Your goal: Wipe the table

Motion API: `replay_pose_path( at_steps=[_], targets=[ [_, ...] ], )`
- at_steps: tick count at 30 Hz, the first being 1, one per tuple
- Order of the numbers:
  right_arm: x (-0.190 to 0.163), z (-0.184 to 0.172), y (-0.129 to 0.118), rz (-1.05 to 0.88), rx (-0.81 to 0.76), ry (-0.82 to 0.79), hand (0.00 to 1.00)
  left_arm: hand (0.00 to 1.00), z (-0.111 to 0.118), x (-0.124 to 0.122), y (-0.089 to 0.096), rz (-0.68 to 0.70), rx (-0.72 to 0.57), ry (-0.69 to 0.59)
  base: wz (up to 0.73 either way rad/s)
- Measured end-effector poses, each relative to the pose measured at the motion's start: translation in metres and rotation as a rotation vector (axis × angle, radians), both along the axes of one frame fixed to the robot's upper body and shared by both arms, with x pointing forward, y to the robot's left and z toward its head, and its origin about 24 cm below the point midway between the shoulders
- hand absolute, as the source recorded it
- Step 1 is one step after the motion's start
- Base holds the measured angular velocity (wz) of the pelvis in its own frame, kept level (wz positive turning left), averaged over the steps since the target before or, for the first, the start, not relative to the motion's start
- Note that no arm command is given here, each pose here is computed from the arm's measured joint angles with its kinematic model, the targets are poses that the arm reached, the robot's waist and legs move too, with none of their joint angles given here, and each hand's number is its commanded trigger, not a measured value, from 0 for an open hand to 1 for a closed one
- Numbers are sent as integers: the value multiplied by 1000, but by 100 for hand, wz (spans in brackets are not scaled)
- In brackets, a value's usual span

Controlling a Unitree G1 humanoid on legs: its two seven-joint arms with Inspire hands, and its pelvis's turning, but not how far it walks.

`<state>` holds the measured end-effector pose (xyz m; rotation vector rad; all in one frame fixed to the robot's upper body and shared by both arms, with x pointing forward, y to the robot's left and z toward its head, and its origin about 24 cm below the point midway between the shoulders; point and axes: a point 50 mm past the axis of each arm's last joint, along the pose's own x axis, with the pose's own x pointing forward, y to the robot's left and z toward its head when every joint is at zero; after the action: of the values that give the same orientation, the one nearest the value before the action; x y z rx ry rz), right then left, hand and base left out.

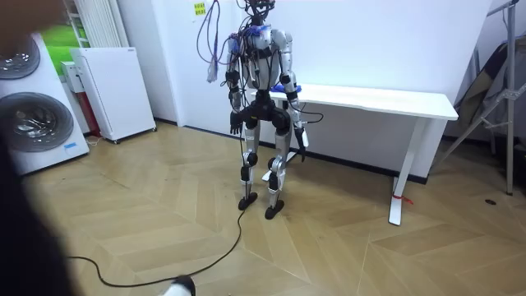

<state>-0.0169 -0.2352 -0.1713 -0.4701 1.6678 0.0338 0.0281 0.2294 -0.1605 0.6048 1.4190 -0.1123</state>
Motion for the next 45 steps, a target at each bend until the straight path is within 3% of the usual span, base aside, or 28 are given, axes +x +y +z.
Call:
replay_pose_path(
  at_steps=[18,22,27,33,36,42,45],
  targets=[
    [1,0,0,-3,2,-5,0,0,-1,-6,0,4,-3,24,0],
    [0,0,1,-82,-6,-20,0,0,-3,-12,1,16,-2,53,0],
    [-6,1,-5,-382,-67,-73,0,0,-3,-20,8,74,13,69,2],
    [-24,8,-23,-1117,-201,-187,0,0,4,-19,27,198,57,17,0],
    [-26,19,-52,-1434,-330,-291,0,0,12,-13,46,276,106,-39,-17],
    [7,43,-105,-1454,-500,-488,0,0,20,1,66,279,151,-90,-10],
    [54,61,-124,-1325,-559,-658,0,0,20,6,64,246,140,-103,-10]
  ],
)
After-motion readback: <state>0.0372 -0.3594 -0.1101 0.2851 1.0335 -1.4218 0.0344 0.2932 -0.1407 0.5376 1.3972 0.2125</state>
